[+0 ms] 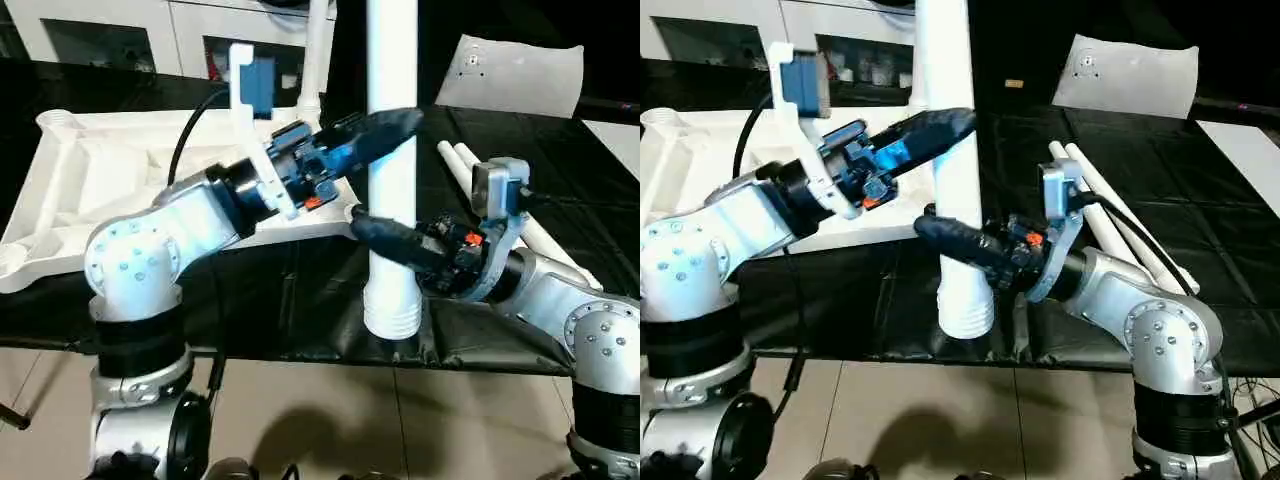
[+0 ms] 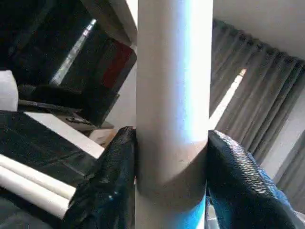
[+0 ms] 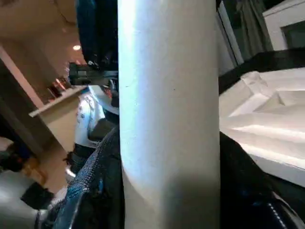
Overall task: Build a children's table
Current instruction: Insert table leg to table base
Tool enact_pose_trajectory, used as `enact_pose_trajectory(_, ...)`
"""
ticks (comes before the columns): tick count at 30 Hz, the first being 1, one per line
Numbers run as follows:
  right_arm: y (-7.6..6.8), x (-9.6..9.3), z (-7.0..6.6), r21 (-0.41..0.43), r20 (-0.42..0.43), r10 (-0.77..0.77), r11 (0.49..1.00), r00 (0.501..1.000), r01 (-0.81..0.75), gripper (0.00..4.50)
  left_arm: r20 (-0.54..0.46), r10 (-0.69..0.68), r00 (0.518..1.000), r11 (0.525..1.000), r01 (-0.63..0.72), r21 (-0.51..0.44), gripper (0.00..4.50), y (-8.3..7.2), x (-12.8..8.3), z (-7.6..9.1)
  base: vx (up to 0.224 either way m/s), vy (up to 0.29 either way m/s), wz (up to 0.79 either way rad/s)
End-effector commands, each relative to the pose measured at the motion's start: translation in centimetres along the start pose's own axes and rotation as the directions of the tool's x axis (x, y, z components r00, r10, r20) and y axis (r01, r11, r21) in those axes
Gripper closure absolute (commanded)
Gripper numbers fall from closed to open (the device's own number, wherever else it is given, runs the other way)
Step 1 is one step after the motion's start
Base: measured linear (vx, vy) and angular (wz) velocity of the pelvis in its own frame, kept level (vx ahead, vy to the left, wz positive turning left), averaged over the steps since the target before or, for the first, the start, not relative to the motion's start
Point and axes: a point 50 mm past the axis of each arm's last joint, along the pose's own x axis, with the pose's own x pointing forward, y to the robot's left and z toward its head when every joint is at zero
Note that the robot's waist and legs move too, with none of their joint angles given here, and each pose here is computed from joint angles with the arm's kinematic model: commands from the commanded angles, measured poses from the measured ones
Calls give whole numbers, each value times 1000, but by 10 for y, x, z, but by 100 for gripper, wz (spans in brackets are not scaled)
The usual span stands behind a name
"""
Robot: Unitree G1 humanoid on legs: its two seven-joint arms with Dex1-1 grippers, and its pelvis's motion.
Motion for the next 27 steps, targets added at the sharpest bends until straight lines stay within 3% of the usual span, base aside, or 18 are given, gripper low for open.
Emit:
enact_pose_trajectory(1, -8, -3, -4, -23, -39, -86, 996, 996, 85, 262, -61, -60, 996, 998, 62, 33, 262, -11, 10, -7, 0, 0, 0)
enact_pose_trajectory(9, -14, -2, -4, -53, -57, -119, 992, 991, 116, 262, -80, -29, 996, 997, 35, 70, 269, -8, 6, -14, 0, 0, 0)
enact_pose_trajectory(20, -21, 0, 1, -113, -40, -173, 979, 984, 167, 262, -52, 30, 998, 995, -25, 92, 269, 0, 1, -11, 0, 0, 0)
enact_pose_trajectory(22, -22, 0, 2, -115, -35, -179, 978, 983, 174, 206, -52, 36, 998, 995, -31, 99, 269, 1, 1, -11, 0, 0, 0)
enact_pose_trajectory(27, -28, 1, 11, -167, 15, -224, 960, 975, 223, 158, -47, 126, 991, 981, -117, 157, 269, 14, -4, -3, 0, 0, 0)
